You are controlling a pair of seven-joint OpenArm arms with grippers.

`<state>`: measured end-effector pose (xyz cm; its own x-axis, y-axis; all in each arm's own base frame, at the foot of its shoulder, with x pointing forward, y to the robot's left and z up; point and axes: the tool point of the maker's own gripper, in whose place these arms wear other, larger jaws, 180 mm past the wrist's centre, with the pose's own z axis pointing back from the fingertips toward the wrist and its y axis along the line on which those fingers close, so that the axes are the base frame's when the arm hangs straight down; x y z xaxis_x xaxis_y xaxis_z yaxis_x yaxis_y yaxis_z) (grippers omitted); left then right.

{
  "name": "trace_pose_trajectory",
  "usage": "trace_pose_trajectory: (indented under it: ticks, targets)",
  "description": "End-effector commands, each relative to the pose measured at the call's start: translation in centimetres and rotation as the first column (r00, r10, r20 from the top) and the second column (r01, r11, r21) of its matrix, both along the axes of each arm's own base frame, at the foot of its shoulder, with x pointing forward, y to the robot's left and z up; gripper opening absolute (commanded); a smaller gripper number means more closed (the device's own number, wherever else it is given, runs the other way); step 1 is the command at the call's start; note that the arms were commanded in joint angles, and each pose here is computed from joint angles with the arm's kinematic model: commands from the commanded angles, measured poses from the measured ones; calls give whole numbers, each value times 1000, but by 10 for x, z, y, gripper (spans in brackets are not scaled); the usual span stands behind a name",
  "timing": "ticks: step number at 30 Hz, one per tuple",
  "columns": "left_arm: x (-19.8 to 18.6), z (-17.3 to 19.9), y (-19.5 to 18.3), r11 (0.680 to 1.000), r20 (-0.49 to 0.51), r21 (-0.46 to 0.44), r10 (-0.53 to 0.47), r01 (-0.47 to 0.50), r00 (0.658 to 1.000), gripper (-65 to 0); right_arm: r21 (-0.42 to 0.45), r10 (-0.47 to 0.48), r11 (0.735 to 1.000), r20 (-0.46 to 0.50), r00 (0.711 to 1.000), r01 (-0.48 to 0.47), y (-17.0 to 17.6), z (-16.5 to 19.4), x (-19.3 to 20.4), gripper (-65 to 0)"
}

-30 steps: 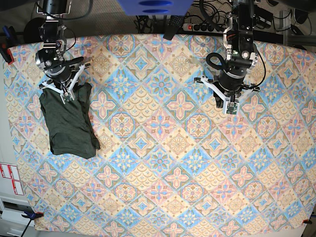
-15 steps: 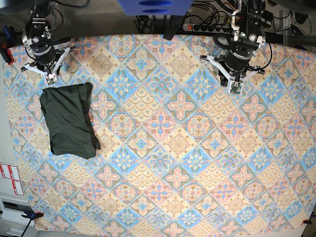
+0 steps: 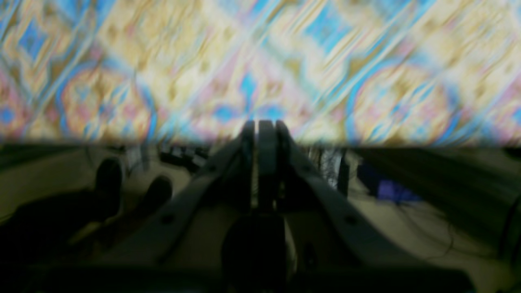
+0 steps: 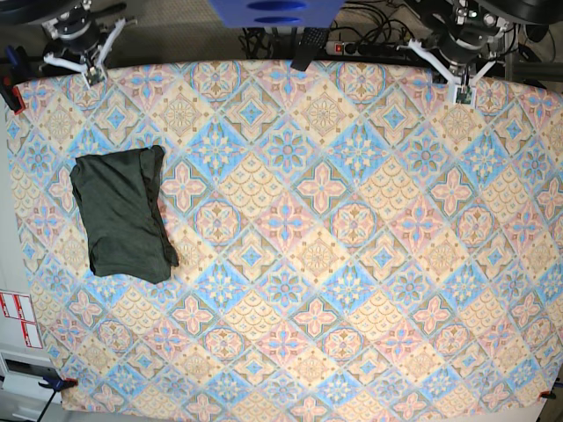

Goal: Fold the T-shirt properly

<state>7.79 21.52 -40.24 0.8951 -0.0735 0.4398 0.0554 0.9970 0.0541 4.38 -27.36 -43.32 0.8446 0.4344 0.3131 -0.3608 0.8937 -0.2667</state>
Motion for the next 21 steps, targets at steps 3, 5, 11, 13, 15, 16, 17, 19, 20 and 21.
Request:
trace_pose_trajectory:
  ticks: [3,5,11,13,15,16,17,19,20,21]
  targets:
    - [-26,6,0,1000,2,-1,-30,30,1000,-650,-6,11,1000,-28,1000,-12,-3,5,-18,-650]
    - [-39,9,1,999,3,2,-47,47,999,-650,-6,11,1000,-61,998,-12,-3,4,-32,-650]
    - [-80,0,8,999,-84,8,-49,50,995,-650,85,-88,992,-98,991,96,21,-4,-60,-650]
    - [-96,-14,14,999,-134,13,-32,34,990,-650,122,-125,983,-116,985,139,27,-9,-69,-650]
    - [-110,-30,12,1000,-184,0,-25,25,983,-650,143,-162,972,-167,973,187,28,-19,-89,-650]
    - [-114,-39,11,1000,-202,-6,-22,22,979,-650,146,-184,966,-200,963,214,27,-25,-101,-650]
    - [-120,-47,10,1000,-225,-12,-21,19,974,-650,149,-207,958,-233,950,245,26,-32,-114,-650]
    - [-132,-66,3,999,-271,-32,-25,17,962,-650,152,-254,939,-303,919,309,26,-44,-142,-650]
    - [-132,-75,-1,999,-283,-40,-29,18,959,-650,153,-280,926,-336,899,345,26,-50,-157,-650]
    - [-136,-83,-3,999,-302,-46,-32,19,953,-650,155,-301,914,-359,884,374,26,-54,-166,-650]
